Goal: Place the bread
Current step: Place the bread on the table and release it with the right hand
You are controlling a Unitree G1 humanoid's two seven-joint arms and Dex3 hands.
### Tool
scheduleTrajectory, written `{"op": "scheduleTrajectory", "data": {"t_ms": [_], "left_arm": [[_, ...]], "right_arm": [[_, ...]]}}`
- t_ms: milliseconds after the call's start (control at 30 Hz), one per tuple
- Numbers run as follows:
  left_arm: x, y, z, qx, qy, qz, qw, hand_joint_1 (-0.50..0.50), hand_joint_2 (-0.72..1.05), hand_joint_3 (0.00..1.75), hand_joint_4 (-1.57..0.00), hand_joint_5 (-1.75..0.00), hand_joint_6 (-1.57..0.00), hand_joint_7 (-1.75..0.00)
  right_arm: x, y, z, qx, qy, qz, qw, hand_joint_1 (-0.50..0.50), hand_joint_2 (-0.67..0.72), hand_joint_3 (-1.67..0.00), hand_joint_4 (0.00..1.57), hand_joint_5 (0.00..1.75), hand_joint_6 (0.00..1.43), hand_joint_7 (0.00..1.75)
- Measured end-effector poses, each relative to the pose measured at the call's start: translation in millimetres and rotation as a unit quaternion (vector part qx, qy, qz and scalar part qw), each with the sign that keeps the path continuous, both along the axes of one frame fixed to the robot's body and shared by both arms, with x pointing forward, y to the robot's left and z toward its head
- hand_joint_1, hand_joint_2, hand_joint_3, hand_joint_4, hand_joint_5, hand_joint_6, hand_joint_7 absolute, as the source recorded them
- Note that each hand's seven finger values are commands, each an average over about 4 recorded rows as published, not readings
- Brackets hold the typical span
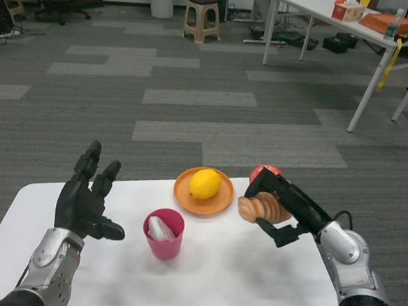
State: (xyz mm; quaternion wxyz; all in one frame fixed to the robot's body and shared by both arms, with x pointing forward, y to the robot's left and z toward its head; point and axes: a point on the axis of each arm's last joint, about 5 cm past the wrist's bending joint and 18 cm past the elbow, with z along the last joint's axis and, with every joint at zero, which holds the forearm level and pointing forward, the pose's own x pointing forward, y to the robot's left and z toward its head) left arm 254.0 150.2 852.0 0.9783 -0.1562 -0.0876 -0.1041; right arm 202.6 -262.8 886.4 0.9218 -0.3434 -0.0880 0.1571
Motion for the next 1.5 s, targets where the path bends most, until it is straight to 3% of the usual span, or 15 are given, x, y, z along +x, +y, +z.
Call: {"op": "scheduleTrajectory", "data": {"t_ms": [233,500,667,933,1033,1167,1300,1500], "left_arm": [[-0.3,0.2,-0.3,0.000,0.000,0.001,1.000,0.50,-0.46,0.09,0.00,-0.41,0.00,0.00],[-0.6,0.1,-0.8,0.000,0.001,0.001,1.000,0.50,-0.46,0.09,0.00,-0.41,0.00,0.00],[-0.7,0.0,-0.9,0.000,0.001,0.001,1.000,0.50,-0.46,0.07,0.00,-0.41,0.00,0.00],[-0.8,-0.3,-1.0,0.001,0.002,0.000,1.000,0.50,-0.46,0.09,0.00,-0.41,0.00,0.00],[-0.8,-0.5,-1.1,0.001,0.002,0.000,1.000,0.50,-0.46,0.09,0.00,-0.41,0.00,0.00],[-0.8,-0.5,-1.1,0.001,0.002,-0.001,1.000,0.50,-0.46,0.09,0.00,-0.41,0.00,0.00],[-0.8,-0.6,-1.1,0.001,0.002,-0.001,1.000,0.50,-0.46,0.09,0.00,-0.41,0.00,0.00],[-0.8,-0.7,-1.1,0.001,0.002,-0.001,1.000,0.50,-0.41,0.09,0.00,-0.41,0.00,0.00]], "right_arm": [[-11.0,-20.4,-7.9,-0.027,0.030,-0.042,0.998,-0.17,-0.54,-1.43,0.06,1.26,0.20,1.54],[-21.1,-25.4,-29.0,-0.047,0.099,-0.042,0.993,-0.17,-0.54,-1.43,0.03,1.26,0.17,1.54],[-27.0,-24.3,-41.6,-0.031,0.132,-0.043,0.990,-0.17,-0.51,-1.43,0.03,1.26,0.17,1.54],[-28.3,-21.4,-46.7,-0.023,0.137,-0.040,0.989,-0.17,-0.54,-1.43,0.01,1.24,0.17,1.54],[-27.6,-19.9,-47.2,-0.024,0.137,-0.036,0.990,-0.17,-0.54,-1.43,0.03,1.26,0.16,1.54],[-26.6,-16.8,-48.5,-0.022,0.139,-0.031,0.990,-0.17,-0.54,-1.43,0.03,1.16,0.14,1.54],[-24.0,-10.6,-51.4,-0.016,0.143,-0.020,0.989,-0.17,-0.49,-1.43,0.02,1.26,0.14,1.54],[-17.0,-1.4,-53.6,-0.011,0.147,0.002,0.989,-0.17,-0.49,-1.43,0.00,1.21,0.12,1.54]]}}
